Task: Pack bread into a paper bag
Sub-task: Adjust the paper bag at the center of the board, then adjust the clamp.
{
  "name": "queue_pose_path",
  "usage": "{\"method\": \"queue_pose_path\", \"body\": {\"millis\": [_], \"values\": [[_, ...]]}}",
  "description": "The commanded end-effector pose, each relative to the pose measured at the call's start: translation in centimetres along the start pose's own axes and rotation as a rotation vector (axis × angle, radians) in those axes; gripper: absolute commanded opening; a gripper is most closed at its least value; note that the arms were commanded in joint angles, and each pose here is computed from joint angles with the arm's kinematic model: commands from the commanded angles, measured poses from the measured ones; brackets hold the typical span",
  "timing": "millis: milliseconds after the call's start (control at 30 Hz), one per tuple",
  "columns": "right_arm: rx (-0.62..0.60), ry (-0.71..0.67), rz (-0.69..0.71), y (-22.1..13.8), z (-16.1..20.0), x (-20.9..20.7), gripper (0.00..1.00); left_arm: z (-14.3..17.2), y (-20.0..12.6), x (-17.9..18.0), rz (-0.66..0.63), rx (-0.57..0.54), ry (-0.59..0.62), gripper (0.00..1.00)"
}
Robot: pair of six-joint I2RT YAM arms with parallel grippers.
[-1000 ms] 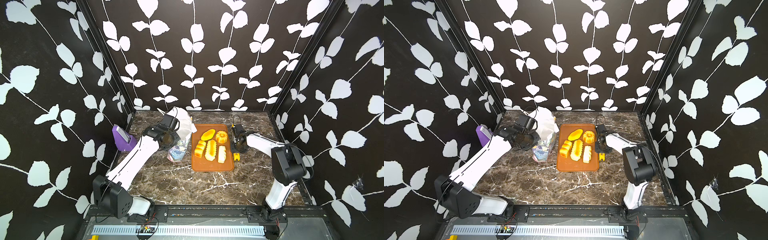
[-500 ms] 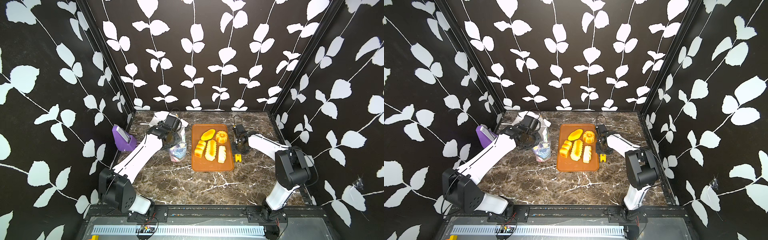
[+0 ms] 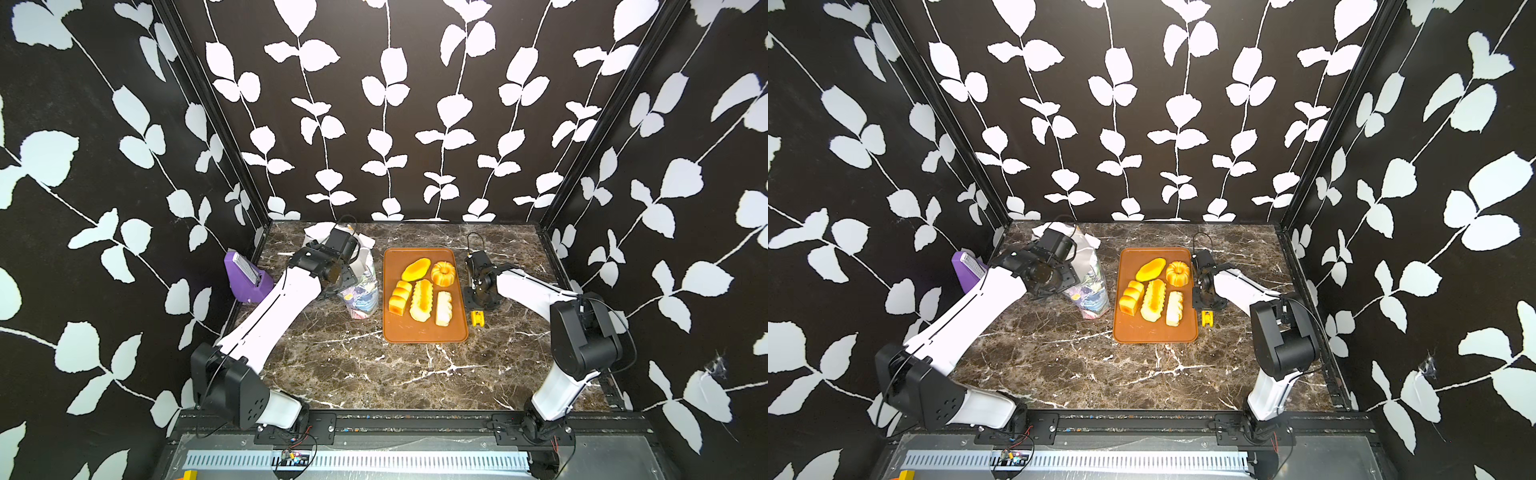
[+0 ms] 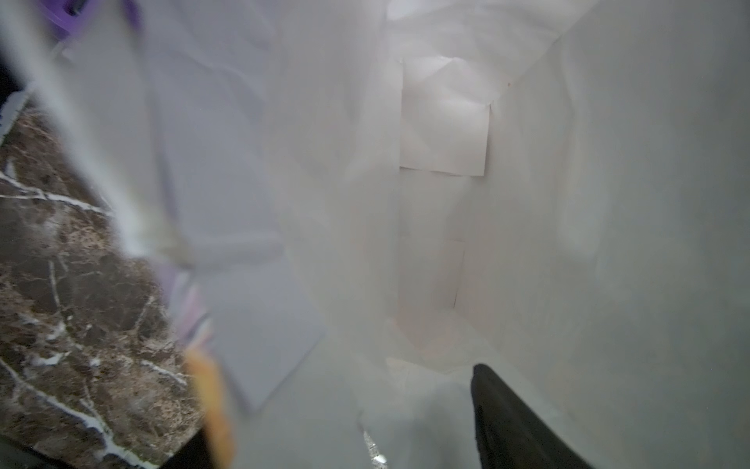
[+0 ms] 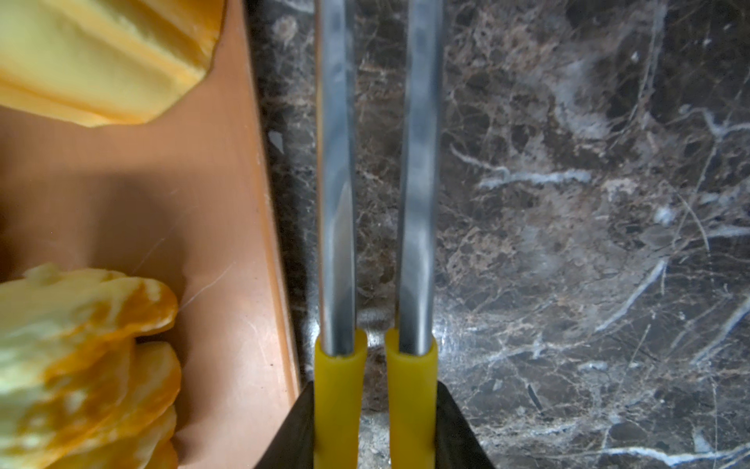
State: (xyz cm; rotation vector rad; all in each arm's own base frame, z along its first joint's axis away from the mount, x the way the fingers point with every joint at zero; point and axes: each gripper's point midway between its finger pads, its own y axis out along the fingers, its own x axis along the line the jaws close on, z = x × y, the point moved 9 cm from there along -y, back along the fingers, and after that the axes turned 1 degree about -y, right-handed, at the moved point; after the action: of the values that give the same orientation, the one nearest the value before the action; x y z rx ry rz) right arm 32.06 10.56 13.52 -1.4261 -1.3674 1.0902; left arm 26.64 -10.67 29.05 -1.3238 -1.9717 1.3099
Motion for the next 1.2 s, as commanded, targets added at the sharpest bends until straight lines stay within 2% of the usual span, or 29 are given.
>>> {"method": "queue_pose_path", "body": {"millis": [0, 233, 467, 600, 733, 967, 1167], "values": [[-0.013, -0.004, 0.002, 0.5, -0.1, 0.2, 0.0, -0.4, -3.4, 2.3, -0.047, -0.051, 0.016, 0.78], [-0.012, -0.01, -0.008, 0.6, -0.2, 0.6, 0.0, -0.9, -6.8, 3.9, -0.04, -0.112, 0.03, 0.79], [-0.029, -0.017, 0.016, -0.6, 0.5, 0.5, 0.0, -2.5, -9.9, 2.7, 0.193, -0.289, 0.101, 0.77], [-0.061, -0.016, 0.026, -2.4, 1.4, 0.4, 0.0, -4.7, -11.2, -0.8, 0.332, -0.319, 0.207, 0.75], [-0.107, -0.014, 0.049, -5.0, 2.3, 0.3, 0.0, -6.3, -10.3, -5.8, 0.426, -0.231, 0.329, 0.73], [-0.191, 0.007, 0.064, -9.3, 4.1, 0.0, 0.0, -7.1, -7.0, -14.6, 0.536, -0.125, 0.448, 0.71], [-0.218, -0.003, -0.06, -11.6, 5.9, 1.1, 0.0, -6.1, -3.4, -19.8, 0.633, -0.033, 0.472, 0.7]]}}
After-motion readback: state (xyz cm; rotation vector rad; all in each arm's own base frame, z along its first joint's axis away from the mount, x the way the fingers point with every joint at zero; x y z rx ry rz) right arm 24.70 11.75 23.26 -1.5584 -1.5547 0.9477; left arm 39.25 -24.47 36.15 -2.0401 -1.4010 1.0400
